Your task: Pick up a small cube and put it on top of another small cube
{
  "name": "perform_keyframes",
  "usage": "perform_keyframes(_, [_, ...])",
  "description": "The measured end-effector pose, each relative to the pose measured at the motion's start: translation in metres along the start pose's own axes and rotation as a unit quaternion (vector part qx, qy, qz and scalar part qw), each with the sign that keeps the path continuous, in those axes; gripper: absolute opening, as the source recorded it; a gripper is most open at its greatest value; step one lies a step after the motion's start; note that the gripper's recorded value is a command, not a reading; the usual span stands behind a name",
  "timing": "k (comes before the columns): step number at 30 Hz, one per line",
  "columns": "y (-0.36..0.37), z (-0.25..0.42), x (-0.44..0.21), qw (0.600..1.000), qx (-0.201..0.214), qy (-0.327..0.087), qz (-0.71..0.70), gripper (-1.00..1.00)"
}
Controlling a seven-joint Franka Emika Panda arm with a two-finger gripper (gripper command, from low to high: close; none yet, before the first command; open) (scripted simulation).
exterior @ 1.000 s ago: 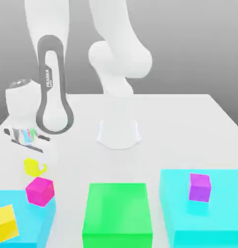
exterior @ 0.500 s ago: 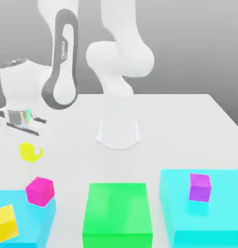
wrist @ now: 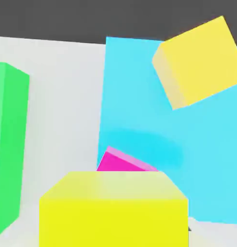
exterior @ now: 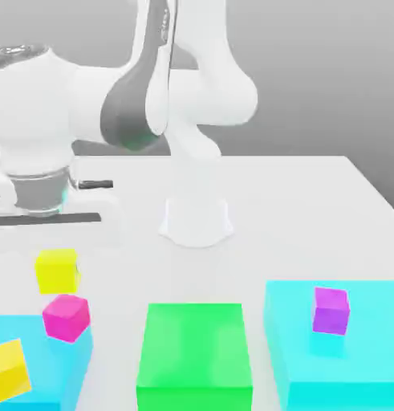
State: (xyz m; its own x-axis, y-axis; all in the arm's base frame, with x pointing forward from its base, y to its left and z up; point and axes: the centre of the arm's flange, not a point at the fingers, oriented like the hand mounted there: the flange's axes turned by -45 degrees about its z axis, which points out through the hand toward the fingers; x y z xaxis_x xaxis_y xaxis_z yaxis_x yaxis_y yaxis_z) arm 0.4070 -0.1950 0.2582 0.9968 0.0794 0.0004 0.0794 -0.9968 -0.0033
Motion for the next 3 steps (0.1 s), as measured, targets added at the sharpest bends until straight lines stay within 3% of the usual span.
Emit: perform_keyframes(3, [-0.0001, 0.0, 0.0, 1.0, 0.0, 0.0, 0.0, 1.0])
